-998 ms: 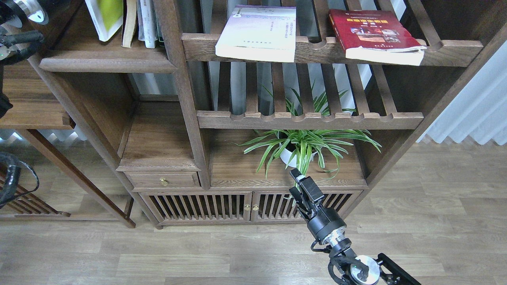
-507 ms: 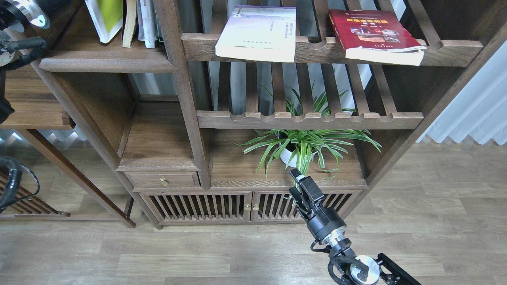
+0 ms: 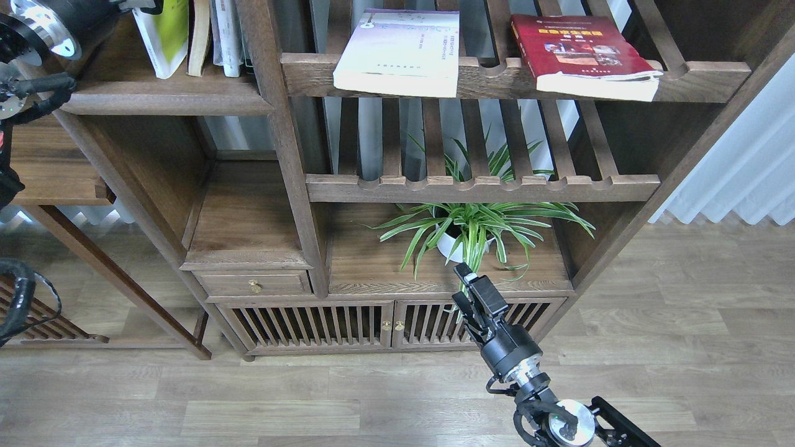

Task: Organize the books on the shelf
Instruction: 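Push the book farther into the top shelf with the left gripper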

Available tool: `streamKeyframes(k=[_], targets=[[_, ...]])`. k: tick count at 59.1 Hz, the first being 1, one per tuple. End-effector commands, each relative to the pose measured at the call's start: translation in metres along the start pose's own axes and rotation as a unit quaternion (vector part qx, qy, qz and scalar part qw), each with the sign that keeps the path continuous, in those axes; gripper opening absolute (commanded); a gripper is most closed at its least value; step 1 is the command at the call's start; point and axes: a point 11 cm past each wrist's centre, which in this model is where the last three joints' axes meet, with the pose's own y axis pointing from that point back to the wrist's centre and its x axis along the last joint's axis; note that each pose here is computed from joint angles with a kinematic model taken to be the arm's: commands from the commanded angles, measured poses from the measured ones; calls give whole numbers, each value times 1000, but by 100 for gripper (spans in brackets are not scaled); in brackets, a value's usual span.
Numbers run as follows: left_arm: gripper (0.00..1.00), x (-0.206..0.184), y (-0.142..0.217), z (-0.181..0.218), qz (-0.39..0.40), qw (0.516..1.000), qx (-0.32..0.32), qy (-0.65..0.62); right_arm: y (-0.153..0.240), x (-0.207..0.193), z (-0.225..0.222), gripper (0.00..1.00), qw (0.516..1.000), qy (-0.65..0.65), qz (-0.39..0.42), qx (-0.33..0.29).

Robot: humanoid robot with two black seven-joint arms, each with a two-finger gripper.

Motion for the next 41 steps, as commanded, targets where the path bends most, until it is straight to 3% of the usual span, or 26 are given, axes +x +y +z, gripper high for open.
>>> streamKeyframes(k=[1, 19, 41], targets=[[46, 0, 0, 3, 0, 1000, -3, -2, 0, 0, 0, 98, 1000, 0, 0, 1], [56, 2, 6, 21, -3, 1000, -24, -13, 0, 0, 0, 98, 1000, 0, 0, 0], [62, 1, 28, -3, -11, 1000, -21, -15, 0, 0, 3, 98, 1000, 0, -1, -6]])
